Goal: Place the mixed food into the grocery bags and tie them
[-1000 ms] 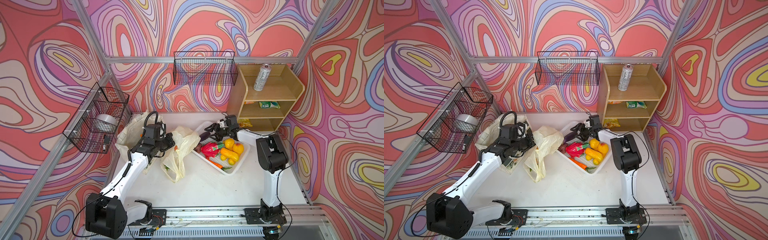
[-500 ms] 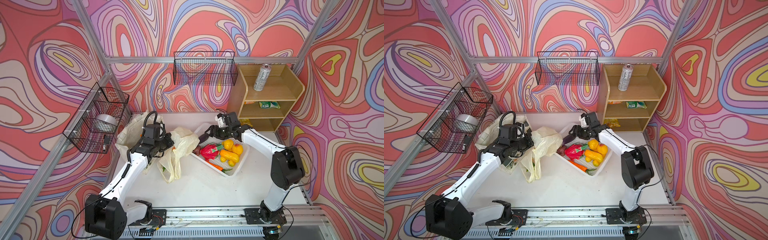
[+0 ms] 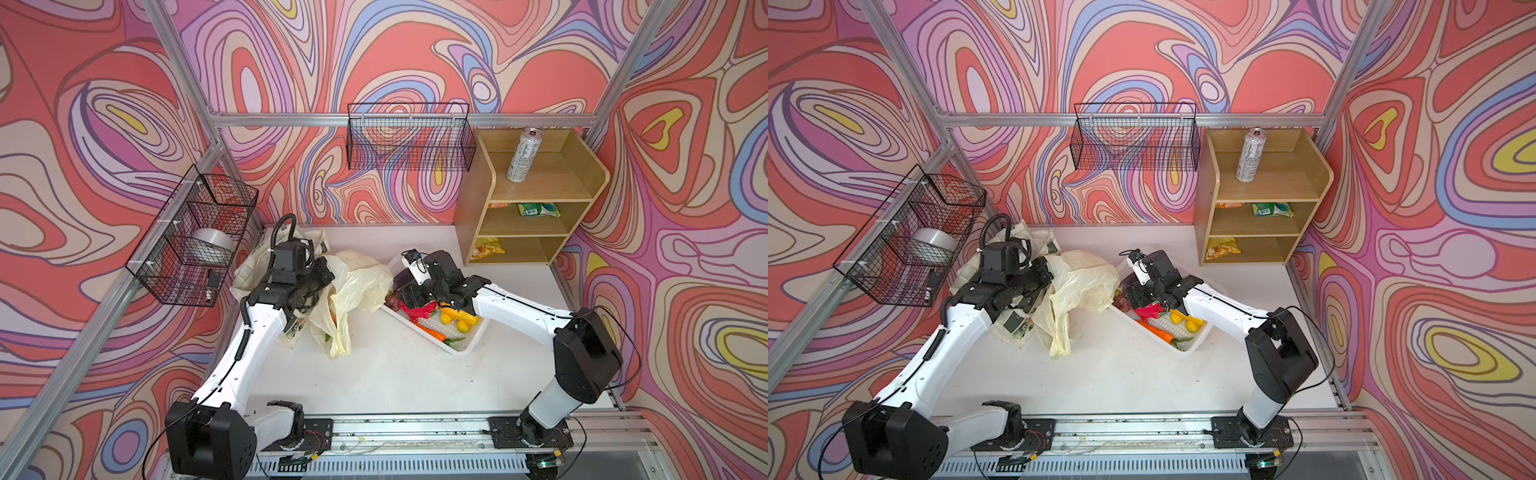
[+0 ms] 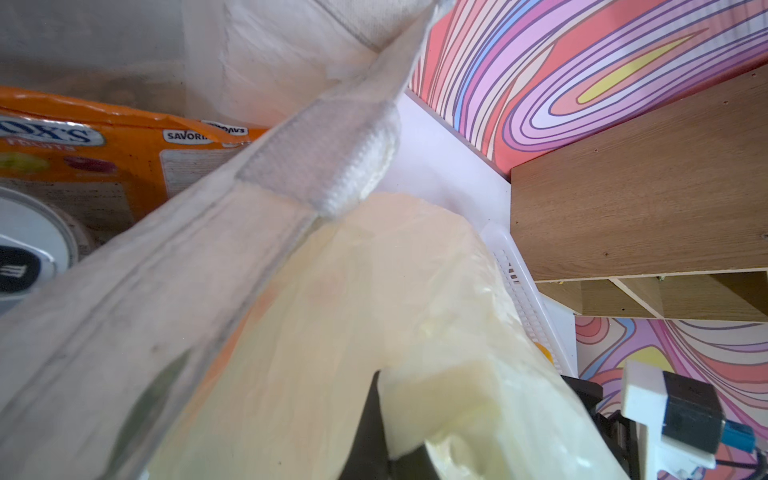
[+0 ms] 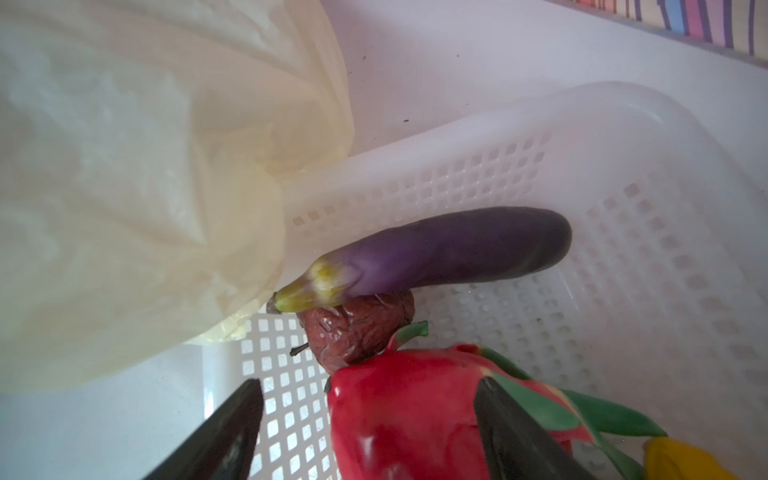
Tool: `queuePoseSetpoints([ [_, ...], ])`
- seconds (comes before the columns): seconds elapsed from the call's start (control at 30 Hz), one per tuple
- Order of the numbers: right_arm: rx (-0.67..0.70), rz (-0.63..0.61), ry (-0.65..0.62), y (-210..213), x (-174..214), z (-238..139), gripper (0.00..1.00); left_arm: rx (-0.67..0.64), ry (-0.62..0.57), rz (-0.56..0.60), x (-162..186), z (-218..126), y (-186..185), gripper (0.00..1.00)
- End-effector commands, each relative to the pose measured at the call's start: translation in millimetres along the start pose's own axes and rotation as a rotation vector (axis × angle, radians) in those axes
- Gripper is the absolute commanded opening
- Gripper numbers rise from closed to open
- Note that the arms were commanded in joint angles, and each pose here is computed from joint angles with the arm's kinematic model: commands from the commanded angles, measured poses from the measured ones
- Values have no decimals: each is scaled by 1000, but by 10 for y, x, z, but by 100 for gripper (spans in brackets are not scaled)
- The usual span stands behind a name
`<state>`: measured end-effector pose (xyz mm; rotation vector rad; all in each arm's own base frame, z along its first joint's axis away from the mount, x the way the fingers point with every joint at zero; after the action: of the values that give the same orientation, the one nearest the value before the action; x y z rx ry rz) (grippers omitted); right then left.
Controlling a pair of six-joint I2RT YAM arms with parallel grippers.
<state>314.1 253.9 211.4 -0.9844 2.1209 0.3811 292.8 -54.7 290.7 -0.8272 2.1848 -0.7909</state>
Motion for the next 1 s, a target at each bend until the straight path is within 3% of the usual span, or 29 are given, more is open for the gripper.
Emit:
queuePoseSetpoints([
  [0.0,38,-110,-13,53,-51,98,87,-5,-27,13,-47,-132,-45,0],
  [0.23,105,-228,23,198,-33,316,88,-9,-26,17,-41,-153,-35,0],
  [0.5,286,-237,31,45,-71,574,87,-6,-18,13,-25,-146,-23,0],
  [0.67,334,-171,1,-114,-252,577,84,-5,-16,12,-14,-146,-9,0],
  [0.97,305,12,1,-583,-395,668,79,-3,-12,8,0,-117,19,0],
])
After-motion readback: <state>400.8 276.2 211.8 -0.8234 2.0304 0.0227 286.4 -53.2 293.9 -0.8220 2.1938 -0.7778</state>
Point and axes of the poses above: each gripper's point midway between its finger pads, its own z axis out along the fingers, its own y axis along the line the jaws close on, x = y × z, the point moved 9 cm from there along -z, back along the fingers, and after that the axes turned 13 degrees about -z, right-handed, at the moved point
